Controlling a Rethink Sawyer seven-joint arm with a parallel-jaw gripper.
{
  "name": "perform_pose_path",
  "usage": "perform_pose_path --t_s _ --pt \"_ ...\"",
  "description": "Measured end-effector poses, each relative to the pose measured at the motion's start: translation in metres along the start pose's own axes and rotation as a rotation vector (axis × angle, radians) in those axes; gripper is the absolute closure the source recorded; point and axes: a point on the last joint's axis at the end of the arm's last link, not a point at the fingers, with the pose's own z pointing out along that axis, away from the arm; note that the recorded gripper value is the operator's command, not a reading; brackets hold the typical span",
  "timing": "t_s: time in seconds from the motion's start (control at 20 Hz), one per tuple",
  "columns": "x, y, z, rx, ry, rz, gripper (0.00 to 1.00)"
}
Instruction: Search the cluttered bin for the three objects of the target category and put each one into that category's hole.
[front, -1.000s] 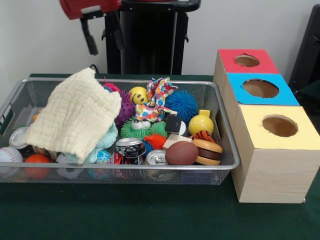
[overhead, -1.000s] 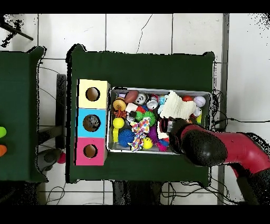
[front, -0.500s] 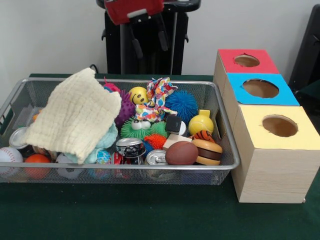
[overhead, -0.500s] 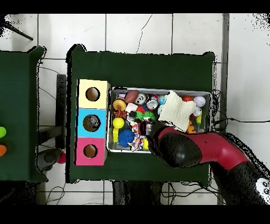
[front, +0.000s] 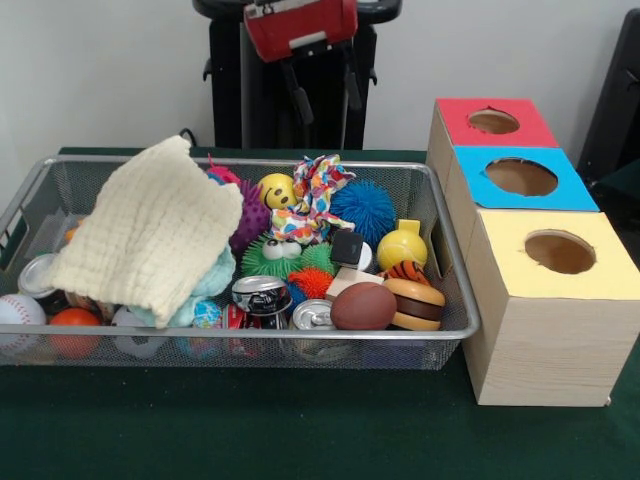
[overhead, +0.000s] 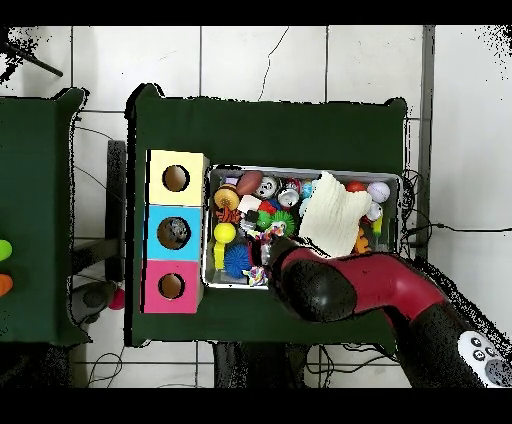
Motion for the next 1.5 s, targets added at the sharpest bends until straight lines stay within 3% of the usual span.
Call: perform_pose_path --t_s 0.25,0.3,0.5,0.85,1.3,1.5 --pt "0.023 -0.009 0.020 0.042 -0.011 -0.082 0.00" --pt "0.035 -0.013 0.030 0.055 -0.016 -0.118 0.00" --pt "0.056 -0.022 0.047 0.065 -0.018 -0.158 0.00" --pt "0.076 -0.034 0.055 0.078 0.004 -0.155 0.00" --pt "0.085 -0.042 0.056 0.098 0.020 -0.134 0.00" --pt "0.092 -0.038 0.065 0.100 0.000 -0.140 0.00"
